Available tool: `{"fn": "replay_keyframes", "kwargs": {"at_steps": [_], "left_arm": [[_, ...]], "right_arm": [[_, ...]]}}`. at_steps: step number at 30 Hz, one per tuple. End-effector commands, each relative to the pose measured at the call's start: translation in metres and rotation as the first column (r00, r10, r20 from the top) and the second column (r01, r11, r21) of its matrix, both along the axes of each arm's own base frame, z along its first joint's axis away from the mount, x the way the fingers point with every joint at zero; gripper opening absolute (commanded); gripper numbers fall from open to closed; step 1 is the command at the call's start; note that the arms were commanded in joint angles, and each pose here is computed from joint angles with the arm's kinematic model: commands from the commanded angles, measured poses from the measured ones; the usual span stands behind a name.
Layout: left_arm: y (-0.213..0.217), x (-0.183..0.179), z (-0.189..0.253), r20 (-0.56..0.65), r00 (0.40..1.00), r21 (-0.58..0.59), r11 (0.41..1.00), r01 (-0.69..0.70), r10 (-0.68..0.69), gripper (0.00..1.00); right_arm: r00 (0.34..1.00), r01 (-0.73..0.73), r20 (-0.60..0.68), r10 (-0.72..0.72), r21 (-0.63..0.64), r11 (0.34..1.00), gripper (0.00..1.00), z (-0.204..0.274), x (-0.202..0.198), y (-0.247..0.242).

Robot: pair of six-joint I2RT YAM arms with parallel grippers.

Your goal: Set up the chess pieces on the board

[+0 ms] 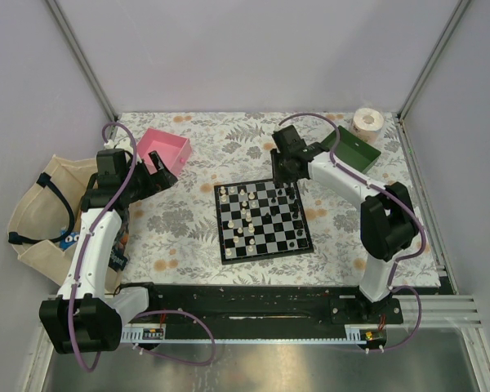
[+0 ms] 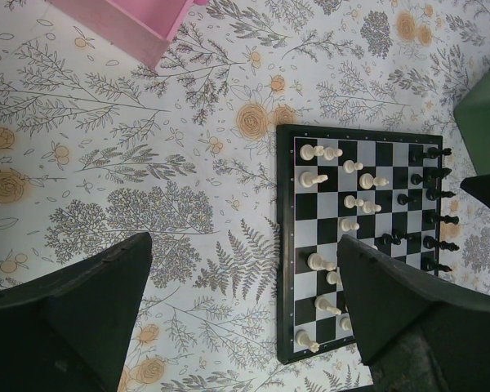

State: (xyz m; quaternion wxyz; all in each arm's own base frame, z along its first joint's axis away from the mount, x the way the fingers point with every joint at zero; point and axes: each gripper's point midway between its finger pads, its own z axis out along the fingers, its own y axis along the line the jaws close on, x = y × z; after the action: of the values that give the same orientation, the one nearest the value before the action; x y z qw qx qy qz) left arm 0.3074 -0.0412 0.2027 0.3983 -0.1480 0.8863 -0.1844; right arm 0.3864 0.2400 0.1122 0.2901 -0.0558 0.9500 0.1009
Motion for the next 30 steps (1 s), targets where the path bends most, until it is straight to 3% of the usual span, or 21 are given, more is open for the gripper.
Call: {"fn": "replay_keyframes", "kwargs": {"at_steps": [1,15,30], "left_arm": [[-0.001,0.006,0.012,0.050,0.999,-0.002,1.000,0.017,-0.017,0.99],[0.000,0.007,0.011,0.046,0.999,-0.001,1.000,0.014,-0.014,0.99],[0.000,0.007,0.011,0.046,0.999,-0.001,1.000,0.016,-0.016,0.99]], "right_arm": [[0.999,-0.037,-0.027,0.038,0.047,0.998,0.37,-0.003,-0.014,0.017],[0.992,-0.047,-0.114,0.045,-0.014,0.999,0.40,-0.046,-0.025,0.025],[0.992,-0.043,-0.123,0.036,-0.058,0.997,0.41,-0.057,-0.021,0.021]]}}
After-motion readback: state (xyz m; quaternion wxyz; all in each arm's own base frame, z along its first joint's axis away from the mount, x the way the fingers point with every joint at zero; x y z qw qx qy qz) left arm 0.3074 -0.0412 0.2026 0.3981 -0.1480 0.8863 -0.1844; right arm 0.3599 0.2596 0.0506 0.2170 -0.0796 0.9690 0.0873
